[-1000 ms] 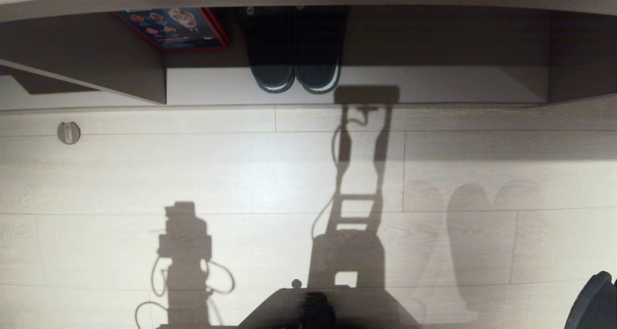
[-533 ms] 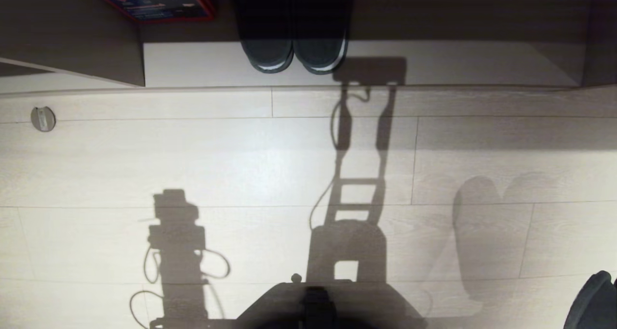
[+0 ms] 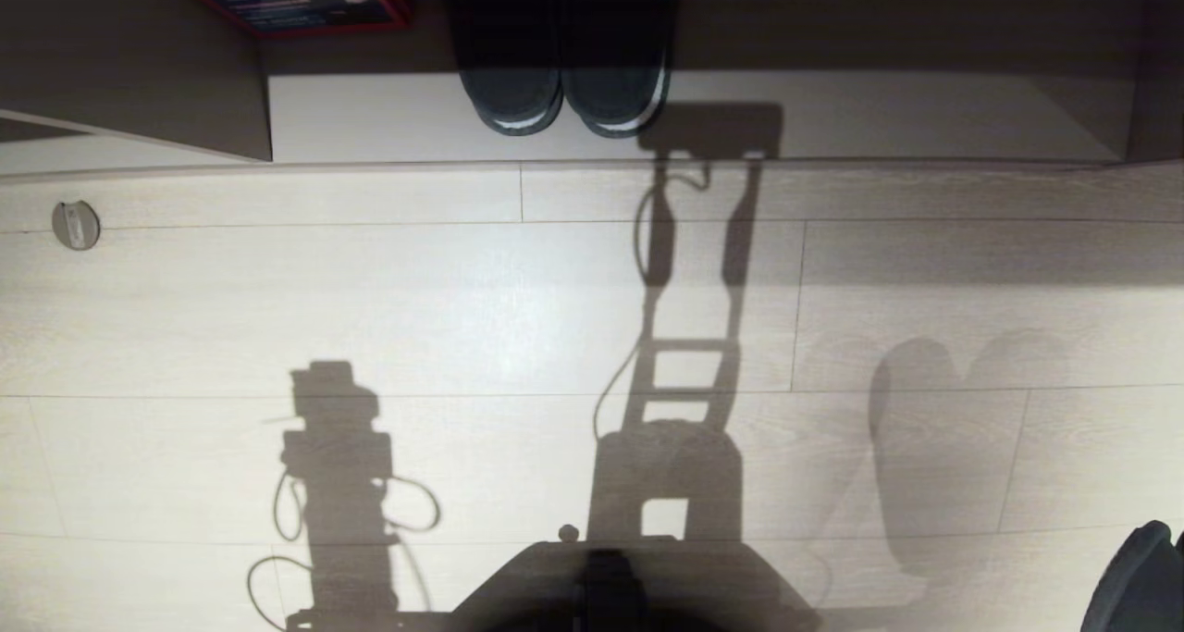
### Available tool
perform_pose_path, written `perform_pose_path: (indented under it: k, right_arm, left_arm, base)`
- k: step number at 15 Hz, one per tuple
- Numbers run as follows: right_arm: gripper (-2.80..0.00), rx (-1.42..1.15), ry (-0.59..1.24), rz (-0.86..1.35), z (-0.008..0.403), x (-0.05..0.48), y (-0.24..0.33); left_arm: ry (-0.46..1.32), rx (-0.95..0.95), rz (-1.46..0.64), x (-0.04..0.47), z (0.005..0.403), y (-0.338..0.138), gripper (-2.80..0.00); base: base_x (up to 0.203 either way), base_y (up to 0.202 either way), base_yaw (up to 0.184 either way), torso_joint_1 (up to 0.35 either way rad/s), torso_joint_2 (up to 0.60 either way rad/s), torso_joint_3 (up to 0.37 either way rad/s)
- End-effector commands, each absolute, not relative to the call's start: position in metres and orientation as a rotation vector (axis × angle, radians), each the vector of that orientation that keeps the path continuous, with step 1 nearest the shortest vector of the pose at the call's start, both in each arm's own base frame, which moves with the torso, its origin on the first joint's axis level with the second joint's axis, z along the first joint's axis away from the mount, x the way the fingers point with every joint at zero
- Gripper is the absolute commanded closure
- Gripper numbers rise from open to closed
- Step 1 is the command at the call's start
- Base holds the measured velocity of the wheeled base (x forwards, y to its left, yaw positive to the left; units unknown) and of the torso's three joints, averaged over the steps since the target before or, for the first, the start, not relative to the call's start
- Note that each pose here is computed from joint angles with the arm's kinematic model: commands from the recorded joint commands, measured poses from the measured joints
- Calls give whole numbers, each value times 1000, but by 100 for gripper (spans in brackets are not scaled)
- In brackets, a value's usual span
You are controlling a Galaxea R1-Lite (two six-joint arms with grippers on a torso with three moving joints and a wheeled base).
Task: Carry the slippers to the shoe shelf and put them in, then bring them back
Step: Place the slippers into the shoe cabinet
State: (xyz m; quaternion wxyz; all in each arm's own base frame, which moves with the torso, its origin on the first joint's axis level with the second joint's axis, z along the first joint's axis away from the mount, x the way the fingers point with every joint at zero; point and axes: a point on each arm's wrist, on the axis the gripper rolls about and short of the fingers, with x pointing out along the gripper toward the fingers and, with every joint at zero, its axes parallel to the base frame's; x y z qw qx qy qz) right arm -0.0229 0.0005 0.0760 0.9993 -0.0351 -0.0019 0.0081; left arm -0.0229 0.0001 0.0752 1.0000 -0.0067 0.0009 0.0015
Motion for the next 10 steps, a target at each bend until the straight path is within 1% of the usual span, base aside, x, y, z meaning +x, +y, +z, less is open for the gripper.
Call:
perform_pose_path:
  k: [1, 3, 6, 7, 10]
  right_arm:
    - [0, -78, -49, 20, 83, -25, 1]
    - [0, -87, -66, 42, 99, -25, 1]
    - [0, -96, -14, 74, 134, -6, 1]
    - [0, -101, -33, 84, 147, 0, 1]
    - [0, -124, -8, 101, 180, 45, 3]
  left_arm:
    - [2, -12, 3, -23, 75, 0, 0]
    - [3, -11, 2, -23, 75, 0, 0]
    - [3, -11, 2, -23, 75, 0, 0]
    - [3, -11, 2, -23, 75, 0, 0]
    - [3, -11, 3, -23, 75, 0, 0]
  base:
    - [0, 0, 0, 0, 0, 0]
    - [0, 0, 0, 0, 0, 0]
    - [0, 0, 0, 0, 0, 0]
    - [0, 0, 0, 0, 0, 0]
    - [0, 0, 0, 0, 0, 0]
